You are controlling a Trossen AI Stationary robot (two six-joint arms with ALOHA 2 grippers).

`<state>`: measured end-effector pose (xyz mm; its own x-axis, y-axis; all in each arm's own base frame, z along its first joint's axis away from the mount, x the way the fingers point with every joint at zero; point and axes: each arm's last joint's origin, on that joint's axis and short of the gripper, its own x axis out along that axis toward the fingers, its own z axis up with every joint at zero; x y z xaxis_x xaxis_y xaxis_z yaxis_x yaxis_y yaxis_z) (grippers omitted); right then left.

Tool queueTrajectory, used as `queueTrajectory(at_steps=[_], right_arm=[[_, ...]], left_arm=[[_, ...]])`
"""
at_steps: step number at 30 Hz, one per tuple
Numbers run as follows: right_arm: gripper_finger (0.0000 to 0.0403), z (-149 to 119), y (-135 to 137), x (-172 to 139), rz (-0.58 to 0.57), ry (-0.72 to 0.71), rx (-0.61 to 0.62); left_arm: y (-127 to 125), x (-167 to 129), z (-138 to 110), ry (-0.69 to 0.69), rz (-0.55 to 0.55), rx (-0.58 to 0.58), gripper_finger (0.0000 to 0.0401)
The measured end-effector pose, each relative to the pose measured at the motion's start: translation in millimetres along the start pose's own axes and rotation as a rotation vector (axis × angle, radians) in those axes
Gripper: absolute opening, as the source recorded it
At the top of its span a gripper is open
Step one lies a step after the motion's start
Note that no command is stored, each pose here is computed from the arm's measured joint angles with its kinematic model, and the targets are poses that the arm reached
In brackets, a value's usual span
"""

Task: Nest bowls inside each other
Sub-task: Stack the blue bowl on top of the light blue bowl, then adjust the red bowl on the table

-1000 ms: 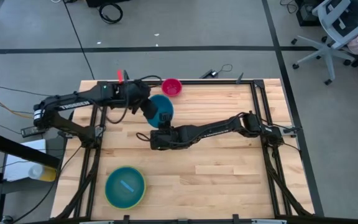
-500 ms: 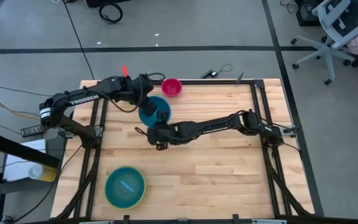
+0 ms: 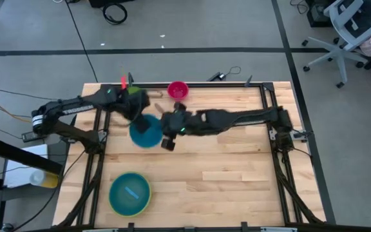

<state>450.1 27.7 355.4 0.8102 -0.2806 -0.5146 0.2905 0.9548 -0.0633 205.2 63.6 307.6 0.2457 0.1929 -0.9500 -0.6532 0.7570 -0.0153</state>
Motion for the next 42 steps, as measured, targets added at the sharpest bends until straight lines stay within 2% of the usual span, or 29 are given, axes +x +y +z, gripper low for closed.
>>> queueTrajectory(at_steps=[4, 6, 9, 11, 15, 18, 22, 24, 28, 31, 34, 39, 42], right_arm=[[0.0109, 20.5, -19.1, -34.7, -0.010, -0.079, 0.074], [0.0099, 25.5, -25.0, -44.6, 0.004, -0.096, 0.109], [0.0083, 28.1, -28.6, -49.9, 0.030, -0.102, 0.148], [0.0076, 28.2, -29.1, -49.9, 0.050, -0.098, 0.174], [0.0071, 26.3, -28.4, -44.4, 0.061, -0.086, 0.233], [0.0071, 21.2, -27.0, -37.6, 0.053, -0.050, 0.254], [0.0079, 15.6, -26.5, -33.5, 0.034, -0.007, 0.303], [0.0089, 13.3, -27.3, -31.2, 0.028, -0.003, 0.313], [0.0121, 10.8, -33.9, -27.4, 0.003, 0.014, 0.306], [0.0148, 11.7, -41.3, -25.8, -0.014, 0.012, 0.309], [0.0168, 8.7, -53.0, -23.6, -0.113, 0.032, 0.304], [0.0177, -5.0, -90.7, -10.4, -0.331, 0.075, 0.350], [0.0177, -22.1, -121.6, 6.0, -0.365, 0.144, 0.409]], left_arm=[[-16.8, -6.1, -41.5, -0.053, -0.173, -0.035, 0.0007], [-23.8, -19.0, -60.4, -0.104, -0.278, -0.025, 0.0007], [-33.3, -44.6, -87.9, -0.166, -0.451, 0.106, 0.0007], [-40.4, -54.0, -108.9, -0.137, -0.522, 0.231, 0.0007], [-59.5, -43.3, -148.3, -0.051, -0.571, 0.376, 0.0007], [-78.5, -18.2, -173.8, -0.005, -0.612, 0.397, 0.0007], [-91.9, 11.1, -192.6, 0.063, -0.606, 0.322, 0.0021], [-94.5, 18.0, -194.7, 0.083, -0.575, 0.271, 0.0042], [-96.0, 21.7, -194.1, 0.061, -0.532, 0.240, 0.0095], [-95.1, 17.4, -192.3, 0.054, -0.515, 0.236, 0.0135], [-91.8, 9.5, -190.0, 0.065, -0.474, 0.235, 0.0163], [-83.6, -14.3, -179.3, 0.014, -0.374, 0.229, 0.0174], [-77.5, -31.6, -166.8, -0.085, -0.312, 0.177, 0.0175]])
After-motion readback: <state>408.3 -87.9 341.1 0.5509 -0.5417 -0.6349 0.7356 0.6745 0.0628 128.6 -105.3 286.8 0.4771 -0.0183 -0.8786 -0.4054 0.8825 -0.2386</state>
